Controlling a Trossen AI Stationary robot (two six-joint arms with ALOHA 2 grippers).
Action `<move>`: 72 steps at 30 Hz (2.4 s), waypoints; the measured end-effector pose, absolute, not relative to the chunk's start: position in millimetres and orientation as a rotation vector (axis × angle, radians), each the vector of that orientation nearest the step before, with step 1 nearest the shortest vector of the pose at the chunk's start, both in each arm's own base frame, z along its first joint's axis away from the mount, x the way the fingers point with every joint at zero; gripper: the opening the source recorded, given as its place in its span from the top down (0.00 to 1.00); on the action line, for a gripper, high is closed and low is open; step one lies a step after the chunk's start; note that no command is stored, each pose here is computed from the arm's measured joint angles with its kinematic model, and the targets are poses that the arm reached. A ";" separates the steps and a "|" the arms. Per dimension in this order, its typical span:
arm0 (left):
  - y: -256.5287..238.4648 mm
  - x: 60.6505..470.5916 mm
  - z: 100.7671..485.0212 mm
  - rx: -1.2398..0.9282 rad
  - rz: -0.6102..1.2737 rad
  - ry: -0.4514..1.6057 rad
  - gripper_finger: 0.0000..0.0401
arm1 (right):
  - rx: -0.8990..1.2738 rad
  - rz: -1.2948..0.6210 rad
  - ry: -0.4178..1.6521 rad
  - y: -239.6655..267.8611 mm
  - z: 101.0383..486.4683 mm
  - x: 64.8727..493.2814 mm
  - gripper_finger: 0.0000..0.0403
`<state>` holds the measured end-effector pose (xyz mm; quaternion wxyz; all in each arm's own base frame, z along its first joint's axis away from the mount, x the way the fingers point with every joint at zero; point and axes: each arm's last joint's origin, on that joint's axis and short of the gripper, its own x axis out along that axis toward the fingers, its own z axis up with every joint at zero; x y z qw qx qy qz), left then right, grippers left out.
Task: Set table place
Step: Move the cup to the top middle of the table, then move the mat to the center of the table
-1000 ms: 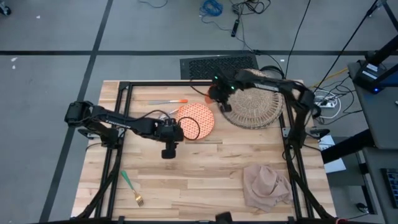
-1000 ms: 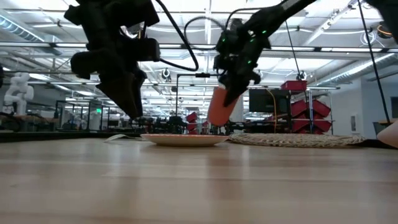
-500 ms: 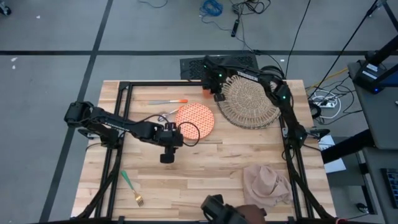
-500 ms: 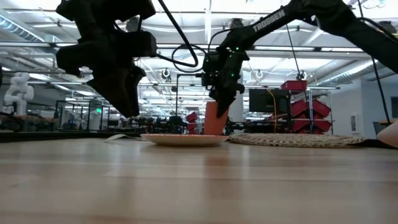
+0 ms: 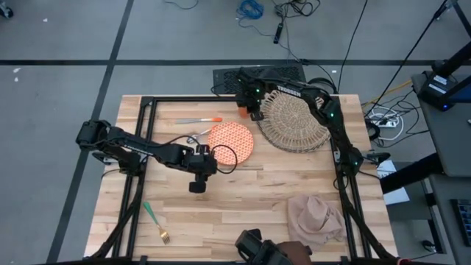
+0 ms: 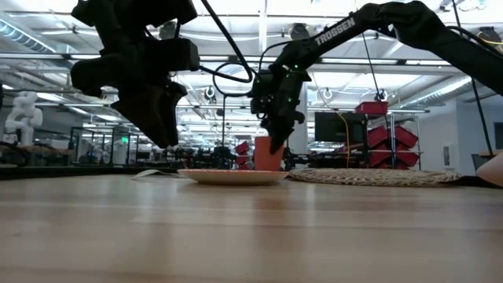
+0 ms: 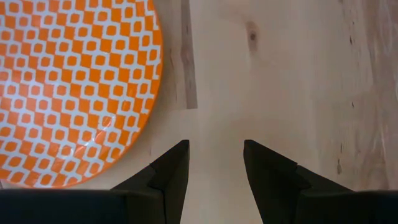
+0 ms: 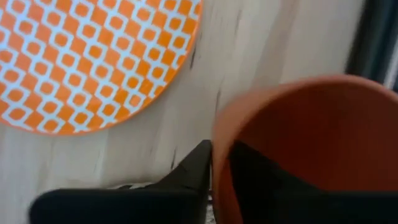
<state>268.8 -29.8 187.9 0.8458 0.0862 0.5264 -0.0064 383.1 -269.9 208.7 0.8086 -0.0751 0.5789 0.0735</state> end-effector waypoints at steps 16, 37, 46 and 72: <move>-28.9 268.9 187.9 0.195 0.011 1.110 0.65 | -0.179 0.058 1.140 -254.2 273.5 367.7 0.68; -21.8 267.0 177.6 0.253 0.101 1.075 0.65 | 0.213 0.030 1.474 -195.5 215.3 274.0 0.68; 2.5 291.8 194.0 0.092 0.169 0.767 0.65 | 0.318 -0.185 1.335 -144.7 197.2 208.5 0.68; 88.3 296.0 186.5 0.126 0.341 0.703 0.65 | 0.257 -0.296 1.009 -58.8 233.4 170.7 0.68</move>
